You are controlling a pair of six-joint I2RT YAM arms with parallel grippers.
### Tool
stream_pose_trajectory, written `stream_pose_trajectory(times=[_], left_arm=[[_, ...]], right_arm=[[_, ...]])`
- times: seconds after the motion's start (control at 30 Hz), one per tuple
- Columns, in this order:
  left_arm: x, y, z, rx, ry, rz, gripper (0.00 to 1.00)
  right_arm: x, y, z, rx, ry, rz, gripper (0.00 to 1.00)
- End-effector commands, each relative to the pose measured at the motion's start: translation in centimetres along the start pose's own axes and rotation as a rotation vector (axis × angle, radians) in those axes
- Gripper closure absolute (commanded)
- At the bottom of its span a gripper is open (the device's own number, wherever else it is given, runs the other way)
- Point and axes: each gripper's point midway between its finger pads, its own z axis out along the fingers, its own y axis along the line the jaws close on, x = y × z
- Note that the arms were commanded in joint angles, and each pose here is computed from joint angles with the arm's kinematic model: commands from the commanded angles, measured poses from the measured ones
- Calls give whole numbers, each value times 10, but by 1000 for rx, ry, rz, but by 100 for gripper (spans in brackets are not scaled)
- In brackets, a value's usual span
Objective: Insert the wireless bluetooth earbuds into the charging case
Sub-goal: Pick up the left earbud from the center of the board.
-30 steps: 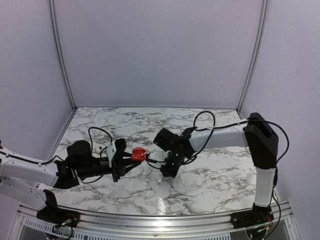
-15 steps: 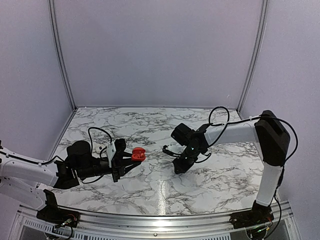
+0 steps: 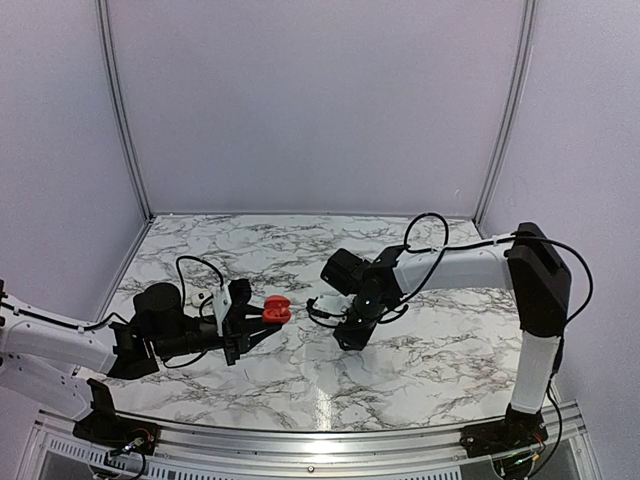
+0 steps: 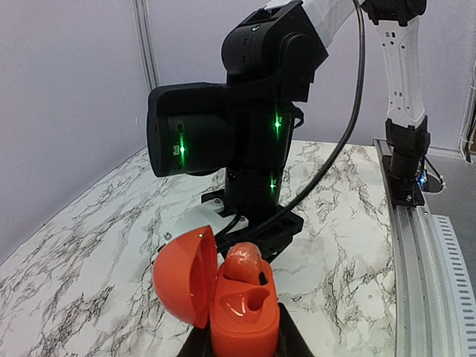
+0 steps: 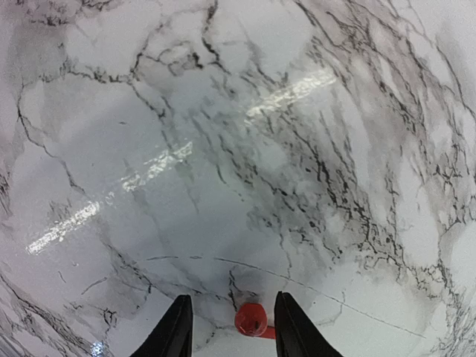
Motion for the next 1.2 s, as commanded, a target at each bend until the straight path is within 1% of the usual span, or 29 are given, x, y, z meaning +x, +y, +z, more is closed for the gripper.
stream_pose_trajectory(times=[0.0, 0.2, 0.3, 0.47, 0.67, 0.77, 0.97, 1.17], left_arm=[[-9, 0, -3, 4, -41, 10, 100], [-10, 0, -3, 5, -45, 18, 100], [-10, 0, -3, 5, -45, 19, 100], [-11, 0, -4, 1, -48, 21, 100], [-12, 0, -2, 6, -48, 31, 100], [-12, 0, -3, 6, -49, 32, 100], [-11, 0, -3, 3, -48, 29, 100], [-12, 0, -2, 2, -47, 35, 100]], right_arm=[[4, 2, -3, 52, 63, -179, 61], [-1, -10, -13, 116, 57, -197, 59], [3, -15, -8, 126, 73, -196, 59], [9, -7, -2, 75, 88, -191, 59], [16, -14, 10, 111, 138, -192, 59], [16, -21, 15, 145, 146, -181, 61], [13, -47, 16, 193, 137, -106, 66], [16, -63, 20, 207, 146, -54, 69]])
